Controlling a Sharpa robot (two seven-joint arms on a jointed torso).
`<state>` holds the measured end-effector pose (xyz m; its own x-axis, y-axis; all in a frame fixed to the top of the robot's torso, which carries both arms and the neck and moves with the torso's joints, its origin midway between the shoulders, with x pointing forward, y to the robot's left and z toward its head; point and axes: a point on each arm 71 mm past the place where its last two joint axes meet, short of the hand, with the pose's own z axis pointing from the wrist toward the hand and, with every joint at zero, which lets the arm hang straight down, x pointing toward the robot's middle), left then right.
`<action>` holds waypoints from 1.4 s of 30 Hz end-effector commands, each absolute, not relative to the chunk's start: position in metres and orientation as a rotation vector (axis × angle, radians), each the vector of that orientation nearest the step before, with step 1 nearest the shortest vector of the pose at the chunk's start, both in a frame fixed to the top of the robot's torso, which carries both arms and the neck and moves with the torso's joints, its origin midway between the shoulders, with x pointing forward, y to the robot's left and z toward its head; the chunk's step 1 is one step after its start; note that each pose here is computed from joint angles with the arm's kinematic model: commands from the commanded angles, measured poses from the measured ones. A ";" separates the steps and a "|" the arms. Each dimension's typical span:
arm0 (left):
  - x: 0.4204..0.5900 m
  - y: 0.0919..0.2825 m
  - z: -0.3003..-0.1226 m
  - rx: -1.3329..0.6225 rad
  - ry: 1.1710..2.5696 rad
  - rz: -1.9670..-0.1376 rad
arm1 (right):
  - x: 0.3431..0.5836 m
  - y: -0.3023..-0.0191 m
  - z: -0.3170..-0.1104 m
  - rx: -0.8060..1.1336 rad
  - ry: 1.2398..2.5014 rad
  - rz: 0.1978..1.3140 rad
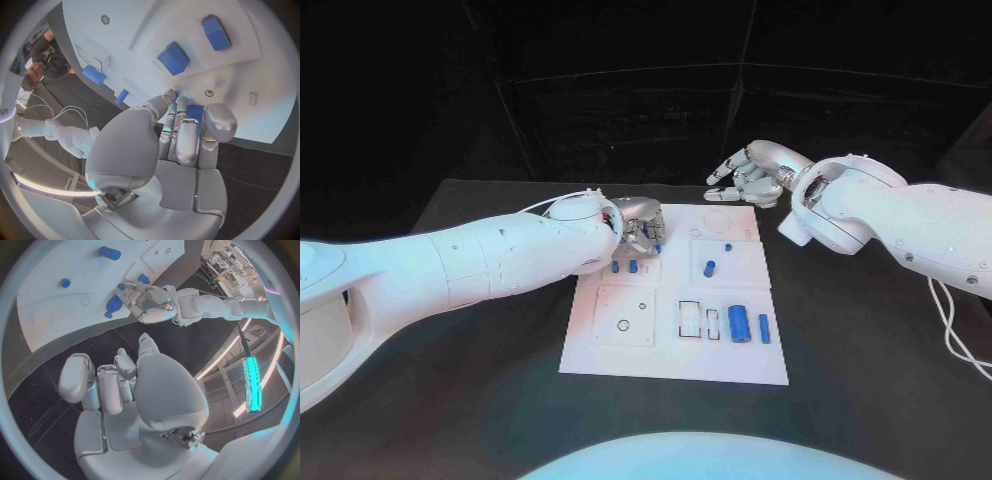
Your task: Assemble the parts on the task board
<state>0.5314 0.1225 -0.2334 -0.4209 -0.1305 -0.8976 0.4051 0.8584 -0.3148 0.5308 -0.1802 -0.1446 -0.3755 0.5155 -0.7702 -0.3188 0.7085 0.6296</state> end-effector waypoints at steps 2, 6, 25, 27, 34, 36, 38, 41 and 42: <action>0.529 0.120 -0.238 0.241 1.962 -0.587 | 0.531 -0.179 -0.143 0.149 1.737 0.895; 0.527 0.117 -0.239 0.249 1.969 -0.590 | 0.531 -0.179 -0.143 0.148 1.738 0.895; 0.530 0.121 -0.235 0.231 1.907 -0.611 | 0.531 -0.179 -0.143 0.148 1.737 0.896; 0.530 0.121 -0.233 0.229 1.895 -0.620 | 0.531 -0.179 -0.143 0.148 1.737 0.896; 0.529 0.122 -0.219 0.206 1.847 -0.665 | 0.531 -0.179 -0.143 0.148 1.737 0.896; 0.529 0.122 -0.219 0.206 1.847 -0.665 | 0.531 -0.179 -0.143 0.148 1.737 0.896; 0.529 0.122 -0.219 0.206 1.847 -0.665 | 0.531 -0.179 -0.143 0.148 1.737 0.896; 0.529 0.124 -0.217 0.197 1.843 -0.670 | 0.531 -0.179 -0.143 0.148 1.737 0.895; 0.529 0.125 -0.215 0.189 1.839 -0.675 | 0.531 -0.179 -0.143 0.149 1.737 0.895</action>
<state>0.5286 0.1238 -0.2198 -0.3893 -0.1707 -0.9051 0.4330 0.8334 -0.3434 0.5313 -0.1800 -0.1449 -0.3753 0.5155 -0.7703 -0.3191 0.7084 0.6296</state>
